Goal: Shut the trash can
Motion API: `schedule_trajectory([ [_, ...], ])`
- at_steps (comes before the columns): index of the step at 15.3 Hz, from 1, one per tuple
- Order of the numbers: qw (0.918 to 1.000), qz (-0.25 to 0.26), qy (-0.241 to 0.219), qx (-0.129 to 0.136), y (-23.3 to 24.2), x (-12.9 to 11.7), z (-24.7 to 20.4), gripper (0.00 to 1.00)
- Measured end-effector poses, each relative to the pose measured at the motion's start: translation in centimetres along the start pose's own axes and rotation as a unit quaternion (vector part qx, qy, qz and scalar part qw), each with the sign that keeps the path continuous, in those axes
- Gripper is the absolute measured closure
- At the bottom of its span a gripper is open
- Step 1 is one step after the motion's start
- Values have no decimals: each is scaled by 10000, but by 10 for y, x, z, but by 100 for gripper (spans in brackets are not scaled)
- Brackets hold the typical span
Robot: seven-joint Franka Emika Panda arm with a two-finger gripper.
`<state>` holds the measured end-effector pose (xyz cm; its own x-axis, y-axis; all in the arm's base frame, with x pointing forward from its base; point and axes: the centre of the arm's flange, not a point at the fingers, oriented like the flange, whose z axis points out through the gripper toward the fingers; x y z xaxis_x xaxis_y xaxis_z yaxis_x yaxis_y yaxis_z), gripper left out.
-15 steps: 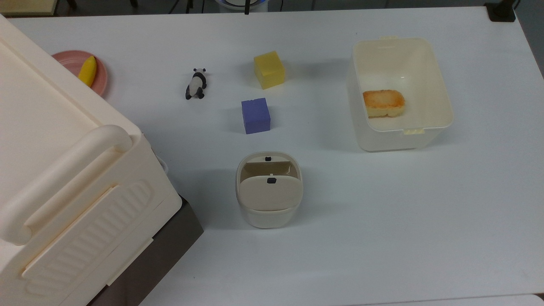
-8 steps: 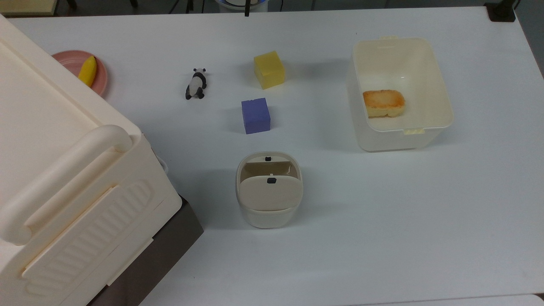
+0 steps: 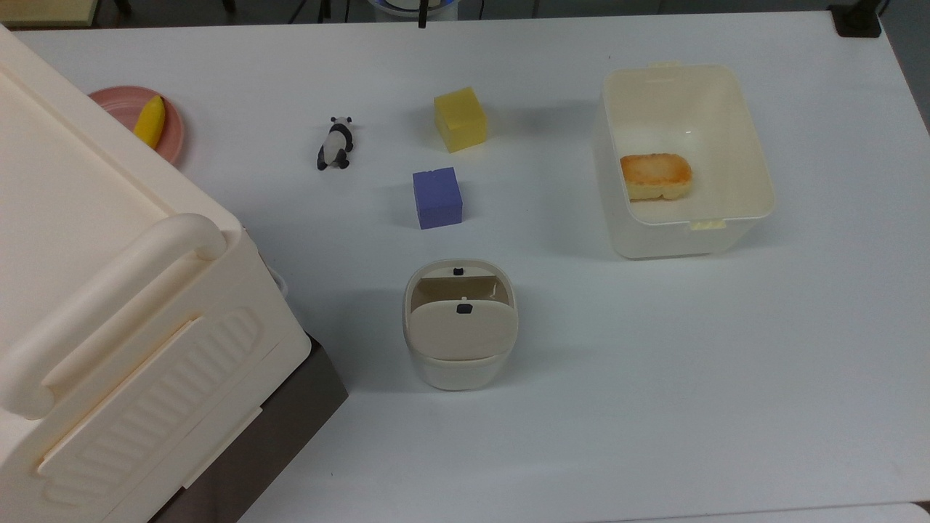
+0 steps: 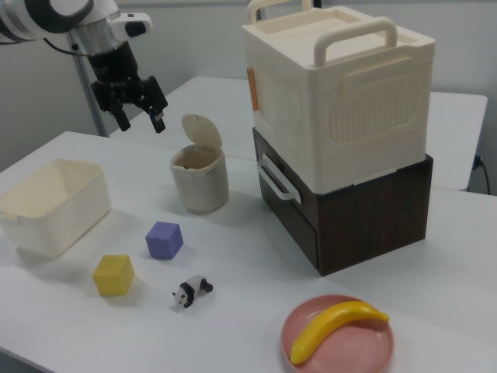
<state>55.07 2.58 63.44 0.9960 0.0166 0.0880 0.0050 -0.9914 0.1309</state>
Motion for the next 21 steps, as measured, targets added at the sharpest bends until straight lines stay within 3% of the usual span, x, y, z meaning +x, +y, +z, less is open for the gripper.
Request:
schedule_trajectory([
  [13, 9997, -229, -124, 8, -6, 5, 14, 2],
  [14, 9997, -226, -119, 8, -6, 5, 14, 14],
  [17, 9997, -205, -100, 8, -3, 6, 12, 28],
  [21, 9998, -203, 22, 12, 1, 8, 9, 72],
])
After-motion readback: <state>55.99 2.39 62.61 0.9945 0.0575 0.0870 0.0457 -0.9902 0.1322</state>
